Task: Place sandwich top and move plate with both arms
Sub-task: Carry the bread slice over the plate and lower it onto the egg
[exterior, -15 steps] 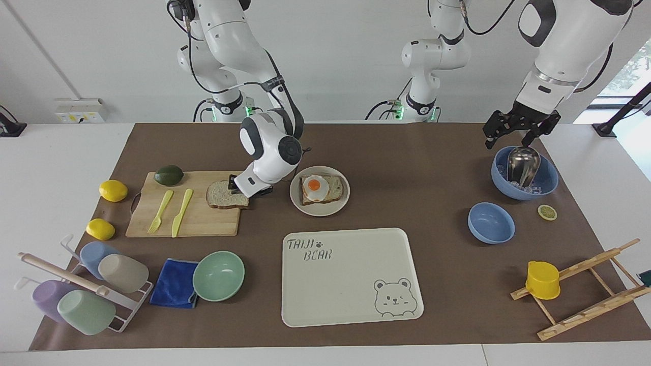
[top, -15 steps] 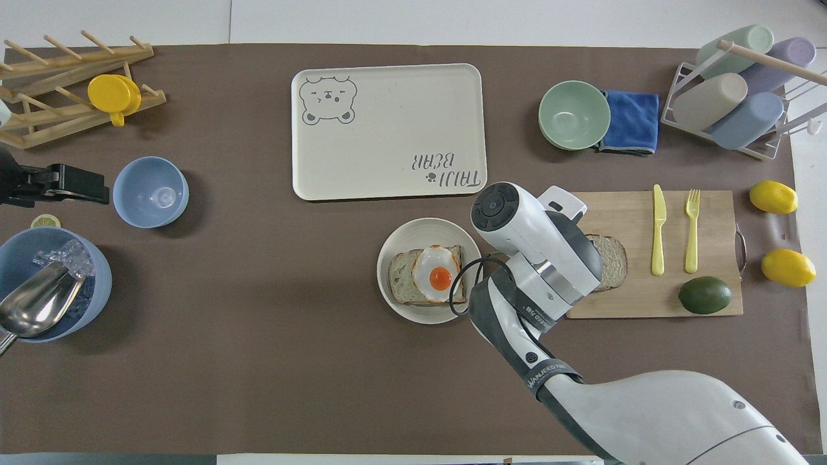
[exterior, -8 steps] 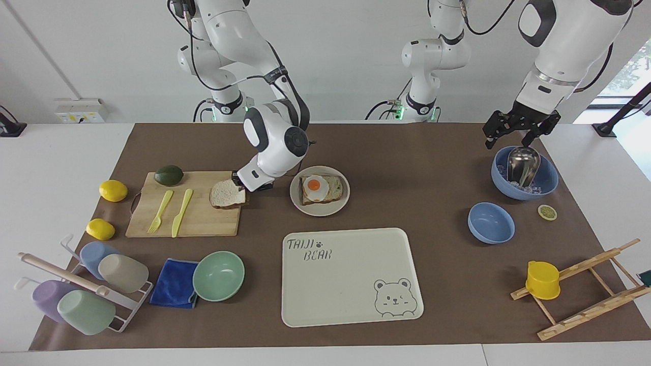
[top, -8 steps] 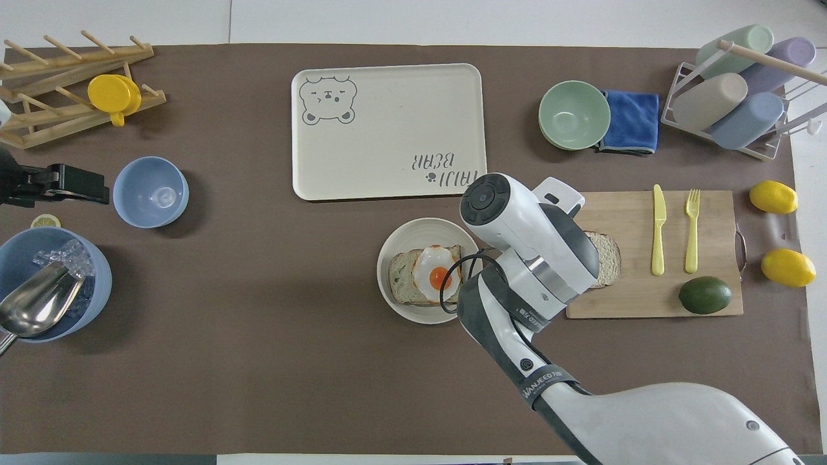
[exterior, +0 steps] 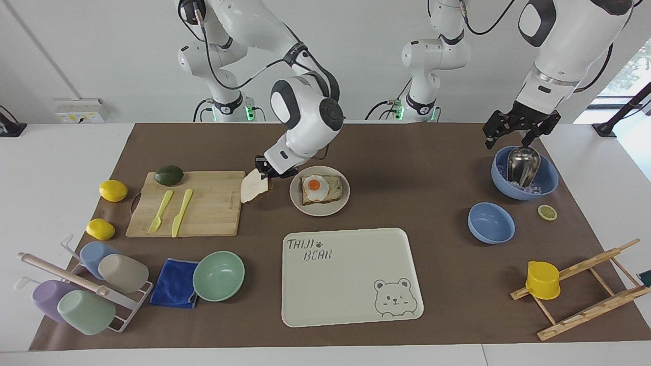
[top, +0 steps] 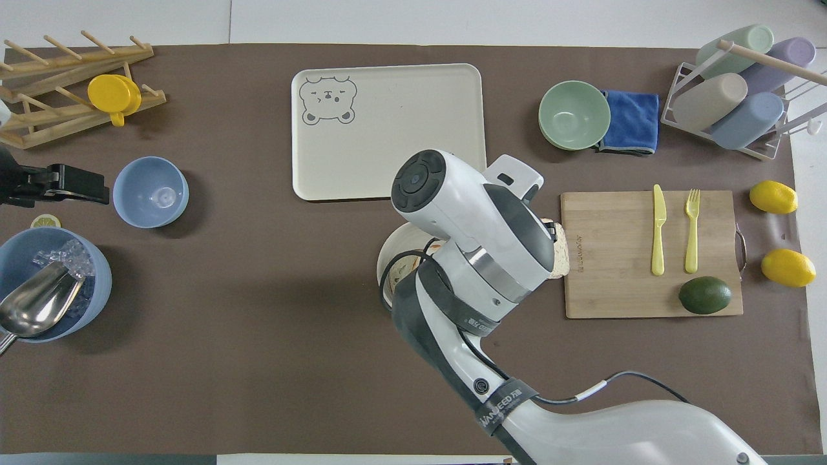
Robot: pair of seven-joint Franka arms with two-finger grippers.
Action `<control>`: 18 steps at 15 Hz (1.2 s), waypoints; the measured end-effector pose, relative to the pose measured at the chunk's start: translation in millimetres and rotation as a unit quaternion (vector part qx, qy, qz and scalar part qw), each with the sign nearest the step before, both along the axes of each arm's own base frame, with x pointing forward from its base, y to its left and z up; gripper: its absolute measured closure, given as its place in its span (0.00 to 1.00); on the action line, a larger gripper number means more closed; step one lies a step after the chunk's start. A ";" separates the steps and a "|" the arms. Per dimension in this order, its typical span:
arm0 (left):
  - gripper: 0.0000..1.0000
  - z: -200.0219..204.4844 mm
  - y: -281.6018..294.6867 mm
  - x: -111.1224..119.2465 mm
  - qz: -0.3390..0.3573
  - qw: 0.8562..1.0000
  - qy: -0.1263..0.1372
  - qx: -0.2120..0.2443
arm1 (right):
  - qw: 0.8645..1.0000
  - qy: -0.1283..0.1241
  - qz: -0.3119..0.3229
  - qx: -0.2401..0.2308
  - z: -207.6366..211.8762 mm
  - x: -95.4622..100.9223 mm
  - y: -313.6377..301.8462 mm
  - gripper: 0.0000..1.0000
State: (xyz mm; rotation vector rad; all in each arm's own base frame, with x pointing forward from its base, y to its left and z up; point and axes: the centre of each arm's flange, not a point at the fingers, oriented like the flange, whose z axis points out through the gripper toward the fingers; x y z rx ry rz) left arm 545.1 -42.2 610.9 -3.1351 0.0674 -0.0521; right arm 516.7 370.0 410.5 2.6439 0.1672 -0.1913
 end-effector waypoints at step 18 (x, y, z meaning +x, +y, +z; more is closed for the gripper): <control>0.00 -9.9 7.8 -2.8 0.007 1.000 0.011 0.001 | 0.987 -0.021 -0.076 0.142 -41.1 -5.5 47.2 0.89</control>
